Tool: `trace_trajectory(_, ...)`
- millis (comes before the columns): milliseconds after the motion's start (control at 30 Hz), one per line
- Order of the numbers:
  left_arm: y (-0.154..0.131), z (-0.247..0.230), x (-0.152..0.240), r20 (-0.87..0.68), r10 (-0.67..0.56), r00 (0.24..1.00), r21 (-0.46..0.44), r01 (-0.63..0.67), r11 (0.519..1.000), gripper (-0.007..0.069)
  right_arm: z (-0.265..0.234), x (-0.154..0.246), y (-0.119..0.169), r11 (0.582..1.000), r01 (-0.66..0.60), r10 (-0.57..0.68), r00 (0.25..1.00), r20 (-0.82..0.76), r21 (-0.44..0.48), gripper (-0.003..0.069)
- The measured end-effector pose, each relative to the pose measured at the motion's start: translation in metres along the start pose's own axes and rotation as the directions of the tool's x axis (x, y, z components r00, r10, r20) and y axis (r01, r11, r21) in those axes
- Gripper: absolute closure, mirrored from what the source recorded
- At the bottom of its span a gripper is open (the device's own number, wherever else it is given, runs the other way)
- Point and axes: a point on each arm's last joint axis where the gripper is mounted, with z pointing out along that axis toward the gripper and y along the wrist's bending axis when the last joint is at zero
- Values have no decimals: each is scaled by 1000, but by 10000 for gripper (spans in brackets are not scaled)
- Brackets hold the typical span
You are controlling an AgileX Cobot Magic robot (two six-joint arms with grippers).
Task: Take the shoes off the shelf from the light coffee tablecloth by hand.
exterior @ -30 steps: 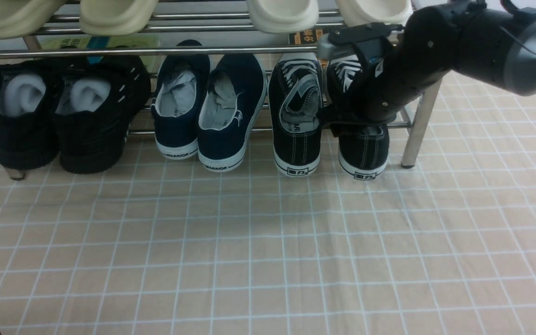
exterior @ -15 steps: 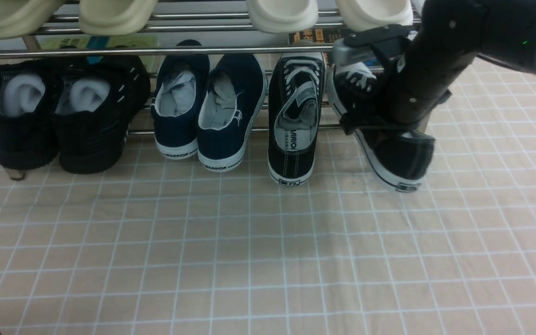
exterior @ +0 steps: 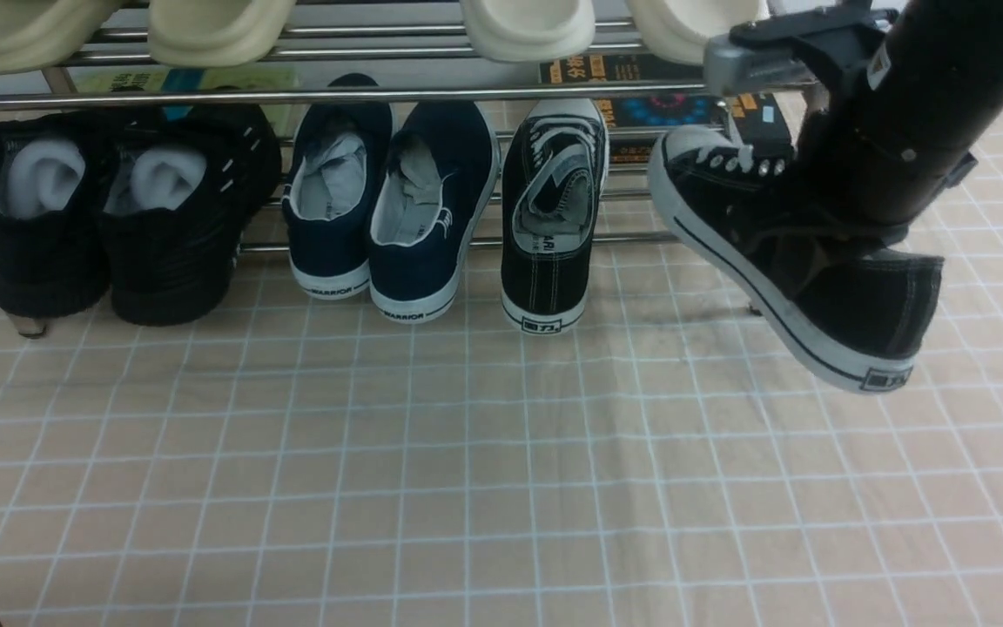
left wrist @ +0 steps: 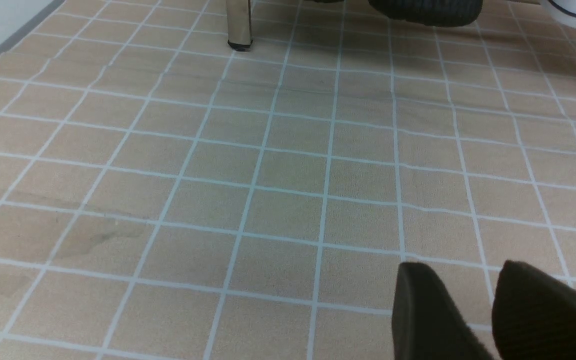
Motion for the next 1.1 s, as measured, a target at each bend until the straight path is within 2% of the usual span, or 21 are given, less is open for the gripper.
trace_trajectory(200,0,0,0,0,0,1000,0,0,1000,385,22,42,-2,997,-79,75,987,-143,-24,656)
trace_trajectory(333,0,0,0,0,0,1000,0,0,1000,385,39,56,-2,992,-120,111,978,-174,-42,655)
trace_trajectory(600,0,0,0,0,0,1000,0,0,1000,385,50,46,-2,988,-142,140,989,-41,-63,652)
trace_trajectory(900,0,0,0,0,0,1000,0,0,1000,385,75,37,-5,986,-157,156,987,-30,-55,643)
trace_trajectory(1000,0,0,0,0,0,1000,0,0,1000,385,87,33,-6,985,-165,164,986,-25,-53,619)
trace_trajectory(1100,0,0,0,0,1,1000,0,-1,1000,385,93,32,-5,980,-185,183,982,-36,-70,558)
